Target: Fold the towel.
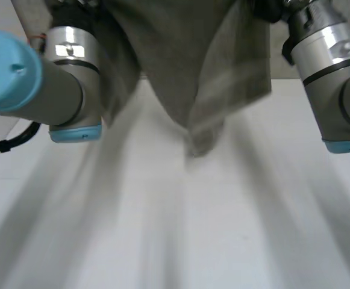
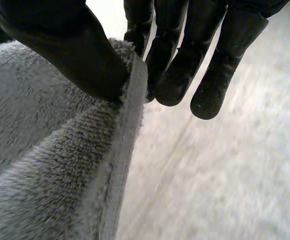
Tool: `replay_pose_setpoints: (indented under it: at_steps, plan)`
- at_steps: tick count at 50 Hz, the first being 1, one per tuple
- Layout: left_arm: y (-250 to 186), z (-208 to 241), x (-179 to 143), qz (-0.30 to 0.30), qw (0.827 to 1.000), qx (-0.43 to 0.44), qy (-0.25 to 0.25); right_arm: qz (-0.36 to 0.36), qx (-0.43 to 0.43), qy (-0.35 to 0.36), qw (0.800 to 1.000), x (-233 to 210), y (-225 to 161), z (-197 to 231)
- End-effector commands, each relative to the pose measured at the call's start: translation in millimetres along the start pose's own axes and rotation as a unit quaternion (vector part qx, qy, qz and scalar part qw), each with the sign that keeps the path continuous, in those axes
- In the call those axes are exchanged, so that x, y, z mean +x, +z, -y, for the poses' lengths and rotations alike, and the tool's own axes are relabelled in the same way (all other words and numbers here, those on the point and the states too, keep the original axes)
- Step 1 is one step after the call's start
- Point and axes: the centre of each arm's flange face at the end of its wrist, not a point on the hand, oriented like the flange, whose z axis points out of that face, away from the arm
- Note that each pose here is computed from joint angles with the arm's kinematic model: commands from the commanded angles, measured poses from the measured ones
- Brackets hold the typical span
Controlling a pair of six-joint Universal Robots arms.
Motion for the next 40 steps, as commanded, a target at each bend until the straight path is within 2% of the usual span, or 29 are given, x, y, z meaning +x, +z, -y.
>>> replay_pose_setpoints:
  at_steps: [1, 2, 4, 5, 7, 8, 9, 10, 12, 13, 15, 16, 17, 18, 20, 21, 23, 29, 31, 32, 34, 40]
  plan:
    - [-56.2, -16.5, -5.4, -0.03, 0.996, -0.08, -0.004, 0.057, -0.103, 0.025, 0.993, -10.6, -10.0, -15.3]
    - [-56.3, -16.6, -5.4, -0.03, 0.996, -0.08, -0.003, 0.057, -0.103, 0.025, 0.993, -10.7, -10.1, -15.4]
    - [-91.9, -33.5, -4.2, -0.064, 0.988, -0.139, 0.01, 0.106, -0.199, 0.03, 0.974, -21.8, -27.9, -43.1]
    - [-92.1, -33.6, -4.2, -0.064, 0.988, -0.139, 0.01, 0.107, -0.199, 0.03, 0.974, -21.8, -28.0, -43.2]
    - [-127.3, -49.8, -2.8, -0.1, 0.976, -0.19, 0.019, 0.146, -0.278, 0.002, 0.949, -33.4, -51.7, -63.0]
    - [-127.4, -49.9, -2.8, -0.1, 0.976, -0.19, 0.019, 0.146, -0.279, 0.002, 0.949, -33.5, -51.8, -63.1]
    - [-143.2, -57.1, -3.3, -0.115, 0.97, -0.215, 0.024, 0.163, -0.312, -0.02, 0.936, -37.6, -63.5, -69.7]
    - [-143.4, -57.2, -3.3, -0.115, 0.97, -0.215, 0.024, 0.163, -0.313, -0.02, 0.936, -37.7, -63.6, -69.7]
    - [-175.4, -69.4, -5.0, -0.143, 0.951, -0.272, 0.036, 0.195, -0.384, -0.061, 0.901, -45.5, -90.9, -88.1]
    - [-175.5, -69.5, -5.0, -0.143, 0.951, -0.272, 0.036, 0.195, -0.384, -0.062, 0.9, -45.6, -91.0, -88.2]
    - [-204.1, -74.1, -5.4, -0.175, 0.924, -0.337, 0.045, 0.216, -0.446, -0.086, 0.865, -51.5, -116.1, -105.4]
    - [-204.2, -74.1, -5.4, -0.175, 0.924, -0.337, 0.045, 0.216, -0.446, -0.086, 0.864, -51.5, -116.2, -105.5]
    - [-217.4, -72.3, -3.7, -0.195, 0.908, -0.368, 0.048, 0.22, -0.467, -0.092, 0.852, -55.4, -125.1, -110.2]
    - [-217.5, -72.3, -3.7, -0.195, 0.908, -0.368, 0.048, 0.22, -0.481, -0.094, 0.844, -60.1, -132.0, -113.3]
    - [-236.4, -63.6, 0.9, -0.235, 0.877, -0.415, 0.052, 0.22, -0.489, -0.095, 0.839, -63.9, -137.4, -114.6]
    - [-236.5, -63.5, 1.0, -0.235, 0.877, -0.415, 0.052, 0.22, -0.489, -0.095, 0.839, -64.0, -137.4, -114.6]
    - [-243.3, -53.9, 0.7, -0.257, 0.858, -0.442, 0.053, 0.214, -0.503, -0.098, 0.832, -62.8, -144.0, -117.1]
    - [-227.9, -34.4, -1.7, -0.258, 0.868, -0.422, 0.046, 0.212, -0.512, -0.093, 0.827, -62.5, -152.6, -119.4]
    - [-213.5, -25.7, 1.1, -0.261, 0.879, -0.396, 0.039, 0.212, -0.516, -0.092, 0.825, -63.5, -159.5, -118.6]
    - [-213.4, -25.7, 1.1, -0.261, 0.879, -0.396, 0.039, 0.212, -0.516, -0.092, 0.825, -63.5, -159.5, -118.6]
    - [-191.0, -19.4, 3.1, -0.255, 0.894, -0.368, 0.033, 0.211, -0.516, -0.092, 0.825, -64.8, -166.7, -116.4]
    - [-152.4, -20.0, 2.3, -0.237, 0.913, -0.331, 0.027, 0.21, -0.512, -0.095, 0.828, -67.8, -178.6, -115.3]
